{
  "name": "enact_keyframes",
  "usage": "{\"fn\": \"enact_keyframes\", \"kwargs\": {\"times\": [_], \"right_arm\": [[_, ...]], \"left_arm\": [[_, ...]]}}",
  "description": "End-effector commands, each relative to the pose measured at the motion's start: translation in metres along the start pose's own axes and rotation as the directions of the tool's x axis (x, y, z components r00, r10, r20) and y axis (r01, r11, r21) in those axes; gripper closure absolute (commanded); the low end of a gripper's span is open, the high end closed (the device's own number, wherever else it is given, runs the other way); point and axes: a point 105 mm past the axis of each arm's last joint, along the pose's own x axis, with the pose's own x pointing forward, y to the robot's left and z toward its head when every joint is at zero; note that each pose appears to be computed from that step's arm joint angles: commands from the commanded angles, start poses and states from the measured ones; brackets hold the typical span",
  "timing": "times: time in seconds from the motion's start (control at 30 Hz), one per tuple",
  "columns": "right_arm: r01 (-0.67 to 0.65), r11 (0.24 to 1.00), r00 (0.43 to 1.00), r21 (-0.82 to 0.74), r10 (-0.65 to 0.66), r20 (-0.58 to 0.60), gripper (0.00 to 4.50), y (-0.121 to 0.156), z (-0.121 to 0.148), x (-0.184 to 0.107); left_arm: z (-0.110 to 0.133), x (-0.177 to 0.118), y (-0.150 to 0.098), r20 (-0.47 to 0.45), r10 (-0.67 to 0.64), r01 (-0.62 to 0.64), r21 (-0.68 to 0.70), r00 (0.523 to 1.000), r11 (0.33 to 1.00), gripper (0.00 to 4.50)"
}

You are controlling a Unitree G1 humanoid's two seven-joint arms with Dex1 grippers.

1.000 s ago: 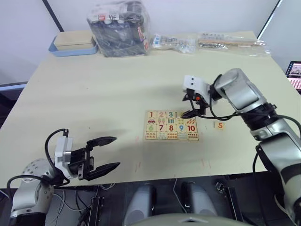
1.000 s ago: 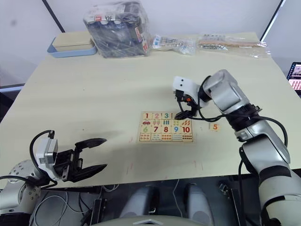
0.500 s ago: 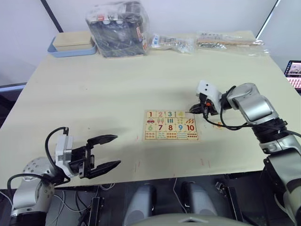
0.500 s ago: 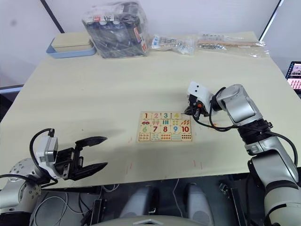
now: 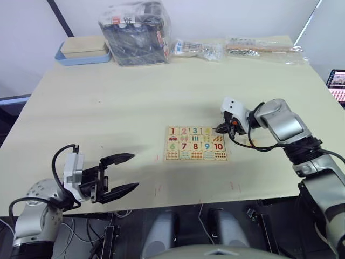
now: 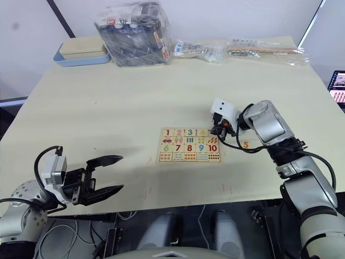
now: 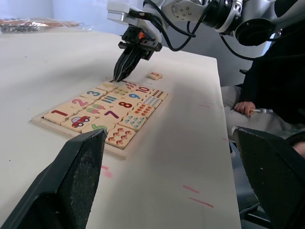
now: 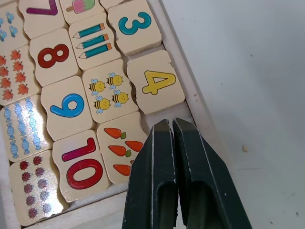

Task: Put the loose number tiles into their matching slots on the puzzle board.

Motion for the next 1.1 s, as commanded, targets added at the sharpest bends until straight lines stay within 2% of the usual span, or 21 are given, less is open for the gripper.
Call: {"fn": "enact_keyframes", "kwargs": {"times": [0.03, 1.1], "right_arm": [[0.025, 0.998, 1.000, -0.057, -0.024, 0.017, 4.40, -0.0055, 0.0150, -0.0053], [-0.004, 0.997, 1.000, -0.075, 0.004, 0.008, 4.40, -0.0033, 0.0206, 0.0038]], "left_arm": [[0.0052, -0.0055, 0.0008, -0.001, 0.013, -0.013, 0.027, 1.000, 1.000, 0.00], [0.0081, -0.0030, 0.0076, 0.018, 0.075, -0.076, 0.040, 0.997, 0.996, 0.00]]}}
